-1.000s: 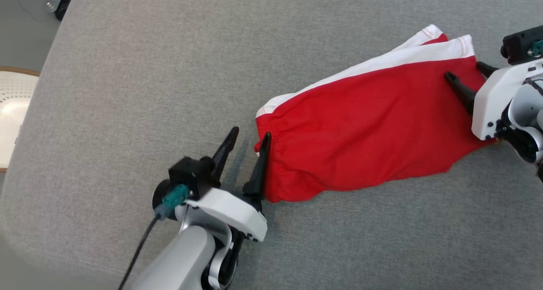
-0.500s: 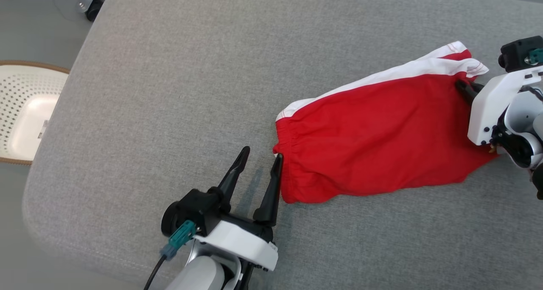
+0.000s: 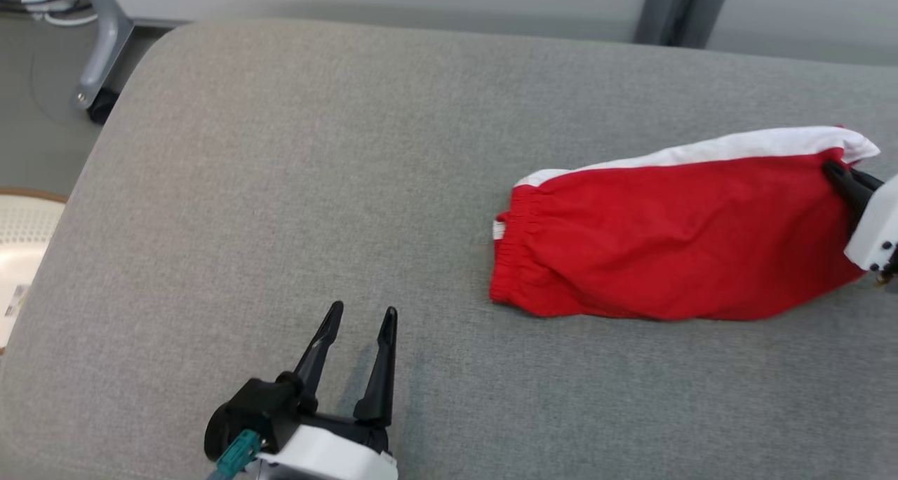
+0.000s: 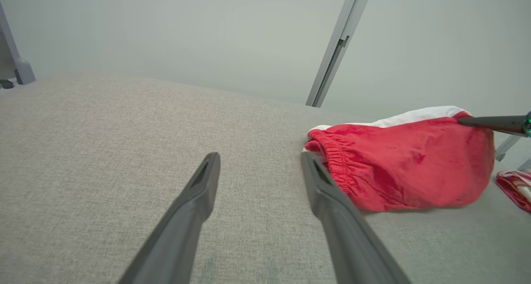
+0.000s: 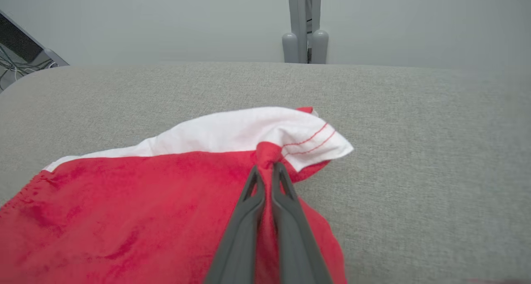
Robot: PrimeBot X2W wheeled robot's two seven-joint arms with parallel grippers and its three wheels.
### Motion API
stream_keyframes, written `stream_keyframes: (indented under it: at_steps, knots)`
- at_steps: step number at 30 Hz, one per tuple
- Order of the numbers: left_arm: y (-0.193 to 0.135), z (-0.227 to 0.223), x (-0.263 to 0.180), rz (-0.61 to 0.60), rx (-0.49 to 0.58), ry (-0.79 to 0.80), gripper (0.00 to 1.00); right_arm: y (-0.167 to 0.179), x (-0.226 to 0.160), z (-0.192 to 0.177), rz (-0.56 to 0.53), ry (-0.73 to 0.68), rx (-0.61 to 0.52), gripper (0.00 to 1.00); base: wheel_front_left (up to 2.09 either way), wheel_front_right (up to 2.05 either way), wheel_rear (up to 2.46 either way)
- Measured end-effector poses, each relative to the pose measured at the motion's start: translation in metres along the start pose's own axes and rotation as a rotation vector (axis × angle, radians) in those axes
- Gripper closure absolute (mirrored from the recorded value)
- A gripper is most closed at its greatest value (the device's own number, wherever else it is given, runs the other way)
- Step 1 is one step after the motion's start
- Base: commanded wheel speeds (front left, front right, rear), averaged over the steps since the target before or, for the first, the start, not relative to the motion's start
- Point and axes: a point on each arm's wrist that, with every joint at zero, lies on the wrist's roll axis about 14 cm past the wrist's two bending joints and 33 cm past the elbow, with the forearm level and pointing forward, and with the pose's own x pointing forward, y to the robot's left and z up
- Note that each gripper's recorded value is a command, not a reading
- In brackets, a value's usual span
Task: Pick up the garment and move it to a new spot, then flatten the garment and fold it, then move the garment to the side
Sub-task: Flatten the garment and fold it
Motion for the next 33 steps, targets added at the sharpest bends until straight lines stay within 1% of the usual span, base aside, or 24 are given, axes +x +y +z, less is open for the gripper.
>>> stream_keyframes:
  at_steps: [3, 4, 6, 7, 9, 13, 15, 19, 22, 25, 27, 33]
  knots:
    - [-0.002, 0.002, -0.008, -0.010, 0.001, -0.011, 0.00, -0.011, -0.021, 0.008, -0.030, -0.041, -0.002, 1.00, 0.00, 0.00, 0.00]
    - [-0.002, 0.001, -0.011, -0.015, 0.002, -0.010, 0.00, -0.010, -0.025, 0.012, -0.030, -0.061, -0.002, 1.00, 0.00, 0.00, 0.00]
    - [-0.006, 0.000, -0.016, -0.027, 0.001, -0.008, 0.00, 0.003, -0.030, 0.021, 0.002, -0.095, 0.005, 1.00, 0.00, 0.00, 0.00]
    - [-0.007, 0.000, -0.016, -0.031, -0.001, -0.010, 0.00, 0.015, -0.029, 0.024, 0.030, -0.107, 0.011, 1.00, 0.00, 0.00, 0.00]
    - [-0.010, 0.002, -0.017, -0.042, 0.000, -0.018, 0.00, 0.051, -0.024, 0.023, 0.119, -0.108, 0.025, 1.00, 0.00, 0.00, 0.00]
    - [-0.007, 0.004, -0.019, -0.033, 0.001, -0.027, 0.00, 0.124, -0.011, 0.008, 0.292, -0.080, 0.071, 1.00, 0.00, 0.00, 0.00]
    - [-0.006, 0.004, -0.019, -0.028, 0.002, -0.027, 0.00, 0.148, -0.004, 0.001, 0.335, -0.069, 0.088, 1.00, 0.00, 0.00, 0.00]
    - [-0.004, -0.002, -0.021, -0.026, 0.007, -0.010, 0.00, 0.189, 0.011, -0.013, 0.384, -0.054, 0.140, 1.00, 0.00, 0.00, 0.00]
    - [-0.003, -0.005, -0.024, -0.022, 0.009, 0.002, 0.00, 0.216, 0.020, -0.020, 0.416, -0.038, 0.159, 1.00, 0.00, 0.00, 0.00]
    - [0.000, -0.006, -0.027, -0.007, 0.000, 0.005, 0.00, 0.236, 0.024, -0.023, 0.445, -0.027, 0.169, 1.00, 0.00, 0.00, 0.00]
    - [0.000, -0.006, -0.029, 0.004, -0.010, 0.005, 0.00, 0.242, 0.025, -0.025, 0.452, -0.025, 0.166, 1.00, 0.00, 0.00, 0.00]
    - [-0.002, -0.009, -0.029, 0.004, -0.017, 0.012, 0.00, 0.239, 0.025, -0.027, 0.437, -0.022, 0.159, 1.00, 0.00, 0.00, 0.00]
